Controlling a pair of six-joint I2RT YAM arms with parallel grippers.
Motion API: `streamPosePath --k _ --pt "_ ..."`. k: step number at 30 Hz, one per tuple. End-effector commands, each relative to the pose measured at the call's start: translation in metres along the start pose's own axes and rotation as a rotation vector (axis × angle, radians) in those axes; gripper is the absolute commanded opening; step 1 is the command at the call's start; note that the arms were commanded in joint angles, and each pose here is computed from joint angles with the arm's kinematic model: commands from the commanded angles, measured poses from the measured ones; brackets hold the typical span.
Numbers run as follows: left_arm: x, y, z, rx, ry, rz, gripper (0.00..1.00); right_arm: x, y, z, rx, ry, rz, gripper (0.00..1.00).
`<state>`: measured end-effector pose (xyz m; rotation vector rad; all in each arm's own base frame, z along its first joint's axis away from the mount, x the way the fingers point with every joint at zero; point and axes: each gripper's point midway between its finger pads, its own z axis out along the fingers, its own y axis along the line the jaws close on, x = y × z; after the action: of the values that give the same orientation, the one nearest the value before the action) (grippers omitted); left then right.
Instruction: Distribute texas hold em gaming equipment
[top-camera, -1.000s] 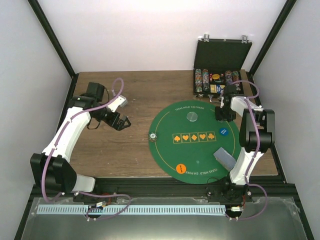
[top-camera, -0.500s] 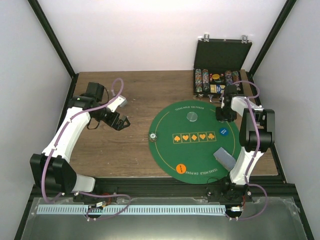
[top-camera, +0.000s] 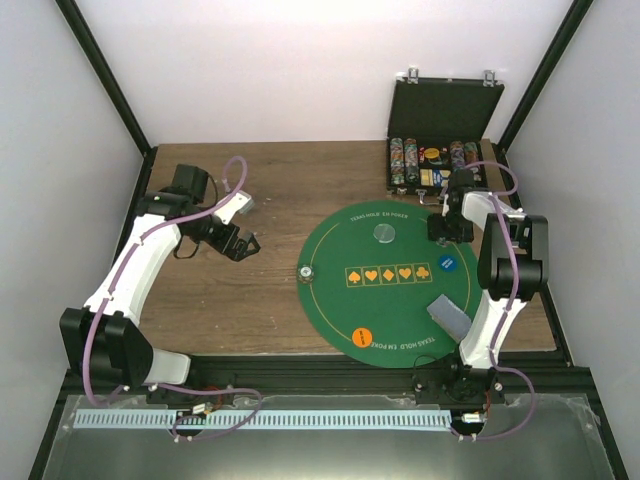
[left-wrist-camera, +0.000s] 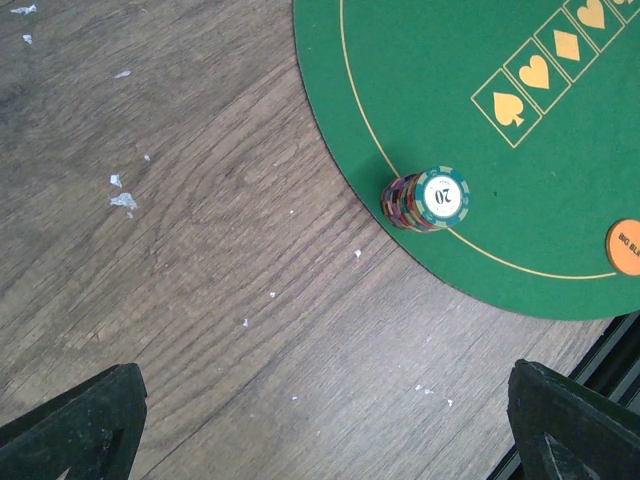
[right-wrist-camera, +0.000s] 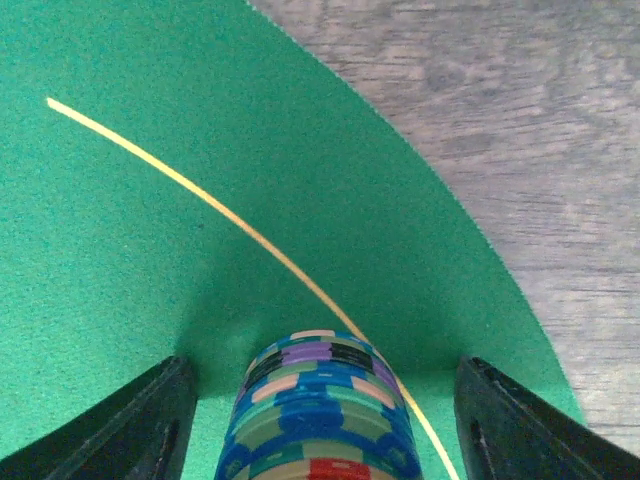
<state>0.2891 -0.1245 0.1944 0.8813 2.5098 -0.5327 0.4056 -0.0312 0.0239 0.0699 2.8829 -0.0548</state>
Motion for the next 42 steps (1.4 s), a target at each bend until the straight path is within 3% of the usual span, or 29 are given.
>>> streamPosePath --k 1,4,12,21,30,42 --pt "-0.001 -0.003 -0.002 -0.003 -0.003 0.029 1.0 -0.01 -0.001 -0.003 -0.016 -0.01 0.006 0.78" --pt "-0.001 -0.006 0.001 0.006 0.008 0.044 1.0 -0.02 0.002 -0.014 -0.031 -0.039 0.01 0.99" --pt "-0.005 -0.035 0.038 -0.039 0.126 0.282 1.0 -0.053 0.024 -0.086 -0.081 -0.224 -0.014 1.0" --pt "-0.012 -0.076 0.118 -0.091 0.253 0.669 1.0 -0.051 0.069 -0.15 -0.145 -0.346 -0.11 1.0" --pt "-0.008 -0.068 0.165 -0.069 0.388 0.725 0.99 -0.03 0.09 -0.196 -0.198 -0.413 -0.173 1.0" --pt "0.01 -0.072 0.189 -0.06 0.493 0.74 0.86 -0.003 0.095 -0.235 -0.271 -0.492 -0.211 1.0"
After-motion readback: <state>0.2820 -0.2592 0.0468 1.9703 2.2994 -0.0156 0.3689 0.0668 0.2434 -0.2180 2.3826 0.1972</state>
